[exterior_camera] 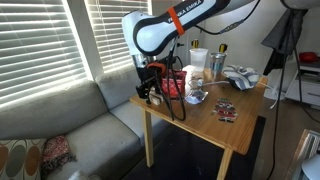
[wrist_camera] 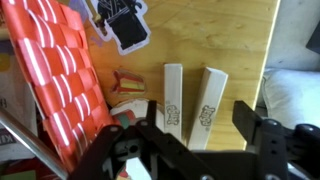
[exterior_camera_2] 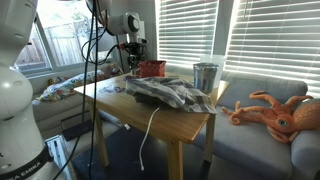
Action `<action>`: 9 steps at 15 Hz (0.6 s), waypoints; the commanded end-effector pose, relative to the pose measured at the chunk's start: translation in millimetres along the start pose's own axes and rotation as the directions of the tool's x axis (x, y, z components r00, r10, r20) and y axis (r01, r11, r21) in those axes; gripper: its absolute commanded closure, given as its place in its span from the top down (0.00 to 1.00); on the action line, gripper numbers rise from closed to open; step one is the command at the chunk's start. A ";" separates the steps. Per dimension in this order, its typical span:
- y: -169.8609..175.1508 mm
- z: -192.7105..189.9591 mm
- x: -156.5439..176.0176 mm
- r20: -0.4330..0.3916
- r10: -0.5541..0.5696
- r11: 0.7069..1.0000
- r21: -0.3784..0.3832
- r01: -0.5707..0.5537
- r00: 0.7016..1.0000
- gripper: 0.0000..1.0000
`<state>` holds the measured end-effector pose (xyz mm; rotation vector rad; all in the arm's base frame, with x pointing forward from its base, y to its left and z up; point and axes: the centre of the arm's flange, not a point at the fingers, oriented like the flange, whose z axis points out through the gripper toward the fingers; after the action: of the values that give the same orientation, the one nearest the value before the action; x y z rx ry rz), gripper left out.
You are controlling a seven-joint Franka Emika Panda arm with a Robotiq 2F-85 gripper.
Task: Pick up the two wooden blocks and put them in the middle of the table
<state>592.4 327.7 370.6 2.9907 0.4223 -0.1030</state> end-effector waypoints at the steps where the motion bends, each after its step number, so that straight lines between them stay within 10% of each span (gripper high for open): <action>1: 1.5 -5.3 2.1 -0.018 -0.009 1.000 0.027 0.009 1.000 0.47; 6: 0.4 -11.3 -3.7 -0.030 -0.021 0.999 0.027 0.022 0.999 0.12; 9: -1.0 -19.2 -16.0 -0.034 -0.045 0.999 0.029 0.046 0.998 0.14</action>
<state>593.6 329.5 375.6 2.9985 0.4451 -0.0710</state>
